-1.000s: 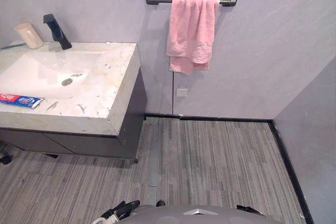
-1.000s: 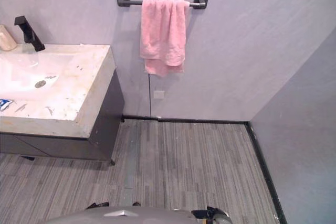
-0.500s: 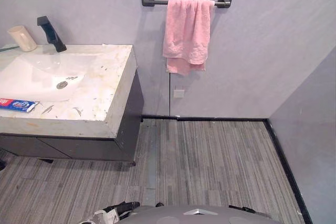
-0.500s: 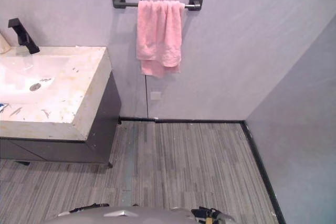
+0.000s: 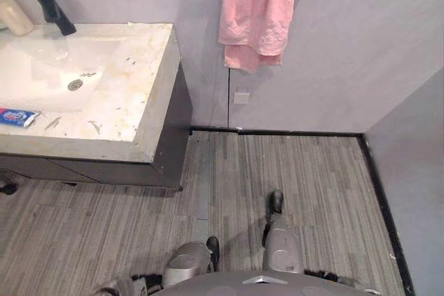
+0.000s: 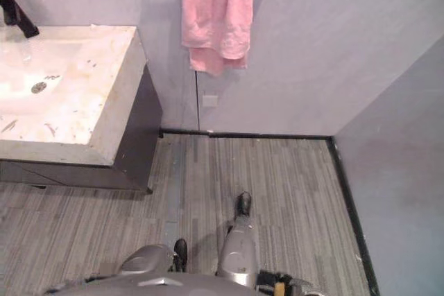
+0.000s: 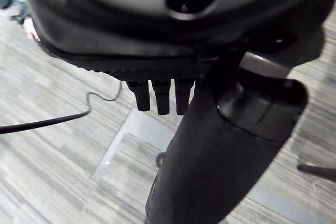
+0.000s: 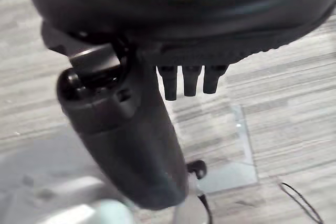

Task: Organize the bathroom.

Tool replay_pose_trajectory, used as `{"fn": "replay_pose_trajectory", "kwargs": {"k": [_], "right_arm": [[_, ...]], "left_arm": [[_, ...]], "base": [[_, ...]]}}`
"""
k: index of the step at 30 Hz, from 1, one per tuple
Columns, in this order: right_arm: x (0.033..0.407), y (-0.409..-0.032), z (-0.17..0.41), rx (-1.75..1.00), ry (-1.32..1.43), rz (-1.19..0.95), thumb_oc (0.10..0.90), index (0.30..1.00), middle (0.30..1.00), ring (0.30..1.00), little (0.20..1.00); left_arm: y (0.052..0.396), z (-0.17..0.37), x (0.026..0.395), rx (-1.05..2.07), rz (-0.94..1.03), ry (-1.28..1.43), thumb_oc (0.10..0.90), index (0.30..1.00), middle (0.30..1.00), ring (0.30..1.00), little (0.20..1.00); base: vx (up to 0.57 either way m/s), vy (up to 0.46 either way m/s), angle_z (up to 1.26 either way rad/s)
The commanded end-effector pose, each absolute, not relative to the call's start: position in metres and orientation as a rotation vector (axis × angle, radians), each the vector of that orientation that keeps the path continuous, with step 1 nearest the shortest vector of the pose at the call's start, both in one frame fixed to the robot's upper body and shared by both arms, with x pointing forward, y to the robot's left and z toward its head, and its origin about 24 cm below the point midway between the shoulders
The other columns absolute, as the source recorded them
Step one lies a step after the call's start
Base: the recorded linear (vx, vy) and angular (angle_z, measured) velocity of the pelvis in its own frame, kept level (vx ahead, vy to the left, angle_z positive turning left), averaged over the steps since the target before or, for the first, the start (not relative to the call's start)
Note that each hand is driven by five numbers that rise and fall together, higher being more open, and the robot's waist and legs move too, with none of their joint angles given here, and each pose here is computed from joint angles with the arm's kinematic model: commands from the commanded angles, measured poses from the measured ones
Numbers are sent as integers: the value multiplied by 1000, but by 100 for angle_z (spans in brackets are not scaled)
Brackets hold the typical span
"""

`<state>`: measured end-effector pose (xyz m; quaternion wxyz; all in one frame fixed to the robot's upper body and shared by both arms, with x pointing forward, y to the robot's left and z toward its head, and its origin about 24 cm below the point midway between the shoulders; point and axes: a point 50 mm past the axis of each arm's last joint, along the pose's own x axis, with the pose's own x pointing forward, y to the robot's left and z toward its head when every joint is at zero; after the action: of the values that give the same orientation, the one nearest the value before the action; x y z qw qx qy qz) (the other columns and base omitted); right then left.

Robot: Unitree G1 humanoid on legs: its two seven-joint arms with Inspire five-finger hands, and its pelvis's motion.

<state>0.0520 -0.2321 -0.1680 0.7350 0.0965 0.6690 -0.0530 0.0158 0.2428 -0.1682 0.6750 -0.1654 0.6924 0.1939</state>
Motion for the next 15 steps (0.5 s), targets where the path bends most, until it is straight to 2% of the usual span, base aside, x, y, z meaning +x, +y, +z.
{"fn": "replay_pose_trajectory", "kwargs": {"k": [1,9,12,15], "right_arm": [[61,-229,-167,176,1440,-61,800,900,900,900,900],[62,-237,-165,158,1413,-70,800,900,900,900,900],[62,-247,-163,139,1398,-90,800,900,900,900,900],[66,-254,-160,121,1388,-114,800,900,900,900,900]], "left_arm": [[243,-168,22,-330,349,1558,800,900,900,900,900],[246,-167,24,-321,341,1503,800,900,900,900,900],[250,-166,39,-251,306,1440,800,900,900,900,900],[254,-163,53,-211,287,1401,800,900,900,900,900]], "base": [[208,-292,-9],[182,-190,18],[189,-210,16],[171,8,28]]}}
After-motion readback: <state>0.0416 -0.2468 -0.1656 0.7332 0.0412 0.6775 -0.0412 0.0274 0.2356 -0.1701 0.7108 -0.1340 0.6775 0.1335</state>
